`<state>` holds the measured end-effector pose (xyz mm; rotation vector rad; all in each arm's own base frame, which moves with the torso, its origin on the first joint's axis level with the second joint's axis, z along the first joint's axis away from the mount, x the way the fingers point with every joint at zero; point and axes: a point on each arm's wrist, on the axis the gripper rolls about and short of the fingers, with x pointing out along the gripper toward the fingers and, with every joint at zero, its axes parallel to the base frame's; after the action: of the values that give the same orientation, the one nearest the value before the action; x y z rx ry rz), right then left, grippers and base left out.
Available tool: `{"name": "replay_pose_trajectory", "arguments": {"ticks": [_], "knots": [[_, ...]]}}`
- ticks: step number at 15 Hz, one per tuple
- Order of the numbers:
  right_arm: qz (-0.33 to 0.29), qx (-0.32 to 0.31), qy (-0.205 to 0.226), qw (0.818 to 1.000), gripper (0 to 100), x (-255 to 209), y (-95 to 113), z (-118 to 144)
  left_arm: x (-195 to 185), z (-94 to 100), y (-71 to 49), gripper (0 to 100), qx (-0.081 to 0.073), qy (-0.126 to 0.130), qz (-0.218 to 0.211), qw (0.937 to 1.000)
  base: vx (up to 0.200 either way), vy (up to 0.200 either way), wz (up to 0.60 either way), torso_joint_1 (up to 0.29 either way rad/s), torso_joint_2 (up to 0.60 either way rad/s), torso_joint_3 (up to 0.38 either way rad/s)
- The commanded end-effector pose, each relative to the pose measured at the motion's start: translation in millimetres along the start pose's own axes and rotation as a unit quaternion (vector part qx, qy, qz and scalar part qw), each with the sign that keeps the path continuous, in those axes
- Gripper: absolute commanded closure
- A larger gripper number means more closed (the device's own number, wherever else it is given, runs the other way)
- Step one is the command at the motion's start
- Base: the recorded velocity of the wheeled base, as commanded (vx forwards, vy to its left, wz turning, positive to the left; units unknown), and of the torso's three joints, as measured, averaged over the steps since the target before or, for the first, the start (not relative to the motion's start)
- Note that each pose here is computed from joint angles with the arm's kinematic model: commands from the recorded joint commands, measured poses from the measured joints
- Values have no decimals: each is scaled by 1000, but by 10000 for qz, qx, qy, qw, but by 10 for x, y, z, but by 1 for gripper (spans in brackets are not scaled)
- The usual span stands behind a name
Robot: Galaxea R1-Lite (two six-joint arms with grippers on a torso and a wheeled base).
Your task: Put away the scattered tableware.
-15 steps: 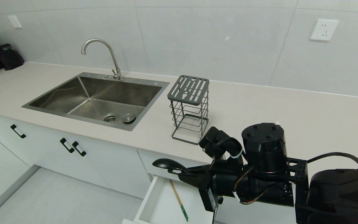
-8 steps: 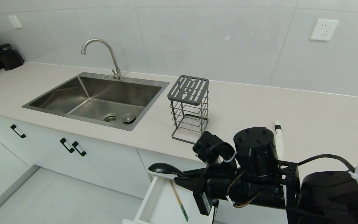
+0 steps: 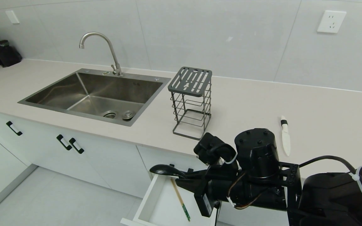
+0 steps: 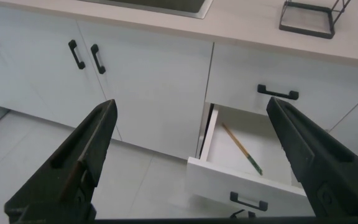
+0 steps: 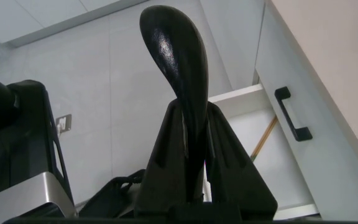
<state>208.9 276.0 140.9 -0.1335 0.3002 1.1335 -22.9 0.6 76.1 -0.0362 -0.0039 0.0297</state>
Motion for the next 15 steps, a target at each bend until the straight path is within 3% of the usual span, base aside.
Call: {"name": "replay_pose_trajectory", "arguments": {"ticks": [1,13,15], "knots": [[3,-2,0,10000,100,10,-2,-1,0,-1,0,0,-3,2,5,10000,0,0,0,-271,559,266],[-24,-147,-342,9993,100,189,-39,194,0,-1,0,0,-3,2,5,10000,0,0,0,-268,528,254],[19,-620,-262,9977,100,203,-40,193,0,-1,0,0,-3,2,5,10000,0,0,0,-254,491,232]]}}
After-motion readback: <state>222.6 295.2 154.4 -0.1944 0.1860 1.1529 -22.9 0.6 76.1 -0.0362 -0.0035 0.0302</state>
